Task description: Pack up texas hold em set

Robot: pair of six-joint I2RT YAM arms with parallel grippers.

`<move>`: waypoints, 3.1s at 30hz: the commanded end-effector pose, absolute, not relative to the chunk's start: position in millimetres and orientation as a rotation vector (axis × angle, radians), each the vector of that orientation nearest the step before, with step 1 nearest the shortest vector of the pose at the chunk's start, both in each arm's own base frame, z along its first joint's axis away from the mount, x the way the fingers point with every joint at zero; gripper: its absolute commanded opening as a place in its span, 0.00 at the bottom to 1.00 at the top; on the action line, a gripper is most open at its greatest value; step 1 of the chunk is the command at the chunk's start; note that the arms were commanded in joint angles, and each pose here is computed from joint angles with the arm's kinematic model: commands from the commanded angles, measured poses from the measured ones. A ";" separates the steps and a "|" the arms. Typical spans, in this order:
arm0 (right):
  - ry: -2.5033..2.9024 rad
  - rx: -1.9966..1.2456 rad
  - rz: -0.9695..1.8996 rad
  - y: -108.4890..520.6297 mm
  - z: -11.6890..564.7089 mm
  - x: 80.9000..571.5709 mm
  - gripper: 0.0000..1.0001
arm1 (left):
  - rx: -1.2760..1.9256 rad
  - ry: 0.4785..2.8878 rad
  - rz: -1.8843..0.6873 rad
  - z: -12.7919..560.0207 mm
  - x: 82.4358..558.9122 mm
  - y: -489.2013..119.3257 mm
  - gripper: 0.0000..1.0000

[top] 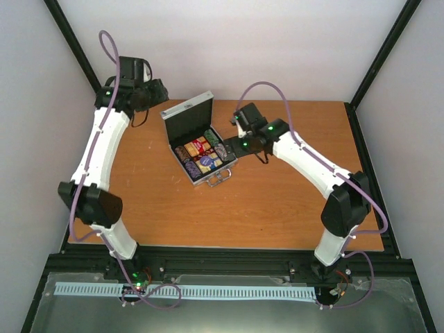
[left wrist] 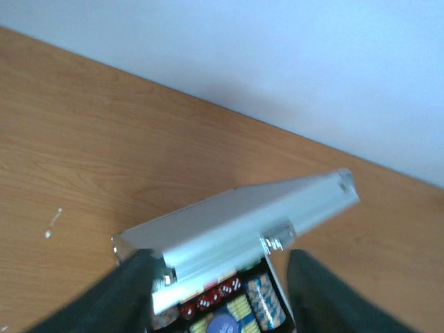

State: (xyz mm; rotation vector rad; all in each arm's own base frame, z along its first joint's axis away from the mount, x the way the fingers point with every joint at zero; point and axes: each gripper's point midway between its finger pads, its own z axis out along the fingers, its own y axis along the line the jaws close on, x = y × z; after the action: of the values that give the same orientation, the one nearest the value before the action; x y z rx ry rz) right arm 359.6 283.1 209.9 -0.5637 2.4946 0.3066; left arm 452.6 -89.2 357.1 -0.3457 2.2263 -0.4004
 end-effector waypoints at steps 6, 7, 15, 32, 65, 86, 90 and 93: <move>2.543 -0.465 0.356 222.8 189.8 376.7 0.89 | -0.349 2.065 -0.529 371.3 538.0 -83.7 0.01; 2.549 -0.467 0.365 222.5 186.1 374.9 0.88 | -0.356 2.076 -0.525 364.7 545.6 -81.6 0.01; 2.619 -0.476 0.457 220.6 153.8 351.3 0.88 | -0.435 2.178 -0.627 281.1 599.1 -76.5 0.01; 2.650 -0.469 0.613 216.8 149.5 322.9 0.89 | -0.364 2.321 -1.110 248.9 517.8 -153.9 0.01; 2.491 -0.688 1.288 300.5 122.3 314.9 1.00 | -0.328 2.465 -1.382 169.6 427.3 -219.5 1.00; 2.539 -0.786 1.146 344.9 67.9 337.0 1.00 | -0.352 2.561 -1.375 129.7 430.1 -222.2 1.00; 2.544 -0.795 1.126 347.5 61.4 341.1 1.00 | -0.354 2.575 -1.366 124.7 427.6 -221.3 1.00; 2.547 -0.804 1.117 349.5 56.5 342.6 1.00 | -0.359 2.583 -1.363 121.7 426.3 -220.8 1.00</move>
State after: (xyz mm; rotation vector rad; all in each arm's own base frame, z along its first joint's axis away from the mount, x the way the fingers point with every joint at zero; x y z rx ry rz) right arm 334.8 342.7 61.8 -0.7666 2.5783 1.1549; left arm 425.0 -217.3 120.6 -0.3967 2.5772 -1.3568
